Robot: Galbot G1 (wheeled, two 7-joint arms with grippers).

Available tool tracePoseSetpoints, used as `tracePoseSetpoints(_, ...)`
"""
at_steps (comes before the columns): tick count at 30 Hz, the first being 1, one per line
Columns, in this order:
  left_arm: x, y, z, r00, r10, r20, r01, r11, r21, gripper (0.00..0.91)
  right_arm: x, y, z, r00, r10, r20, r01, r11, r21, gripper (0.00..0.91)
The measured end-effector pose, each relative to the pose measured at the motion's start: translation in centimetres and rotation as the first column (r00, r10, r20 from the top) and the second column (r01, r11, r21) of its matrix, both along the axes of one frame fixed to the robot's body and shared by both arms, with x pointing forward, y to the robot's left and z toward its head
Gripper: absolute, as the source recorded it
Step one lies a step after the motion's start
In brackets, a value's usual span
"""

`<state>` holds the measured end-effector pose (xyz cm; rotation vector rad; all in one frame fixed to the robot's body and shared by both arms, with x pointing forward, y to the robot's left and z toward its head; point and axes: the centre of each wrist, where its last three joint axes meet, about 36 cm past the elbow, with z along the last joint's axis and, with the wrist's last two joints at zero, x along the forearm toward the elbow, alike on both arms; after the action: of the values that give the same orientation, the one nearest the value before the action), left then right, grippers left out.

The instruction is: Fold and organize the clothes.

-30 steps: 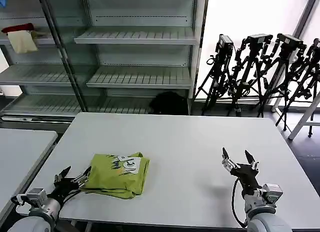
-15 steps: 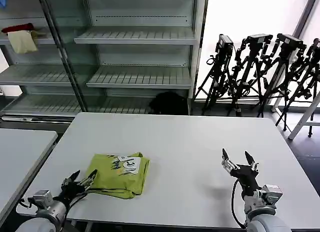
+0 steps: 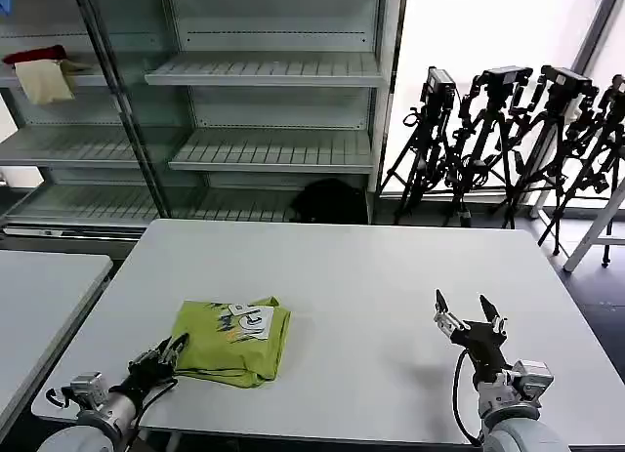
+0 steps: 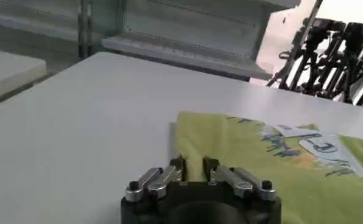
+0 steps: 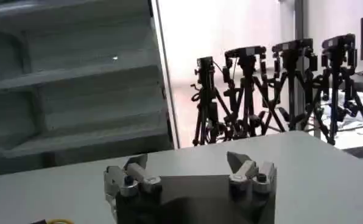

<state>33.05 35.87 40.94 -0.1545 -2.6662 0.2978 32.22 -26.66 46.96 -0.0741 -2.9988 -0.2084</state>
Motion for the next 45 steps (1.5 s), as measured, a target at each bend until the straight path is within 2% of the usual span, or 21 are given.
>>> tracePoseSetpoints(11,-0.2,1.0,-0.3,0.999,0.027,0.032,-0.026,0.999,-0.021,0.0,0.0,-0.1,0.2,1.0,-0.005,0.003,0.005,1.0,-0.001,0.907)
tracePoseSetpoints(15,-0.1,2.4,0.1,0.997,0.04,0.073,-0.043,0.998,0.042,0.0,0.1,-0.2,0.1,1.0,-0.006,0.001,0.006,1.0,0.0,0.907)
tracePoseSetpoints(19,0.1,5.2,1.2,0.99,0.063,0.123,-0.08,0.987,0.139,0.0,0.2,-0.3,-0.1,1.0,-0.007,-0.003,0.007,1.0,0.002,0.907)
tracePoseSetpoints(22,0.2,7.7,2.7,0.983,0.077,0.165,-0.114,0.967,0.228,0.0,0.2,-0.4,-0.2,1.0,-0.008,-0.006,0.008,1.0,0.004,0.907)
tracePoseSetpoints(26,0.3,10.7,5.6,0.97,0.077,0.232,-0.158,0.922,0.355,0.0,0.2,-0.4,-0.4,1.0,-0.011,-0.011,0.011,1.0,0.006,0.907)
tracePoseSetpoints(33,0.6,13.0,11.1,0.942,0.005,0.335,-0.21,0.786,0.581,0.0,0.1,-1.1,-0.8,1.0,-0.02,-0.023,0.02,1.0,0.005,0.907)
tracePoseSetpoints(37,0.4,12.2,12.7,0.931,-0.063,0.359,-0.215,0.701,0.68,0.0,-0.1,-1.5,-1.1,0.999,-0.03,-0.029,0.03,1.0,0.007,0.907)
tracePoseSetpoints(39,0.3,11.1,12.7,0.927,-0.105,0.359,-0.203,0.665,0.719,0.0,-0.2,-1.6,-1.4,0.999,-0.035,-0.035,0.036,0.999,0.008,0.907)
tracePoseSetpoints(41,0.3,9.5,12.0,0.926,-0.15,0.345,-0.18,0.631,0.755,0.0,-0.3,-1.9,-1.7,0.998,-0.044,-0.041,0.044,0.999,0.004,0.907)
tracePoseSetpoints(45,0.4,5.9,8.3,0.927,-0.225,0.301,-0.115,0.593,0.797,0.0,-0.4,-2.3,-2.3,0.997,-0.056,-0.052,0.056,0.998,0.002,0.907)
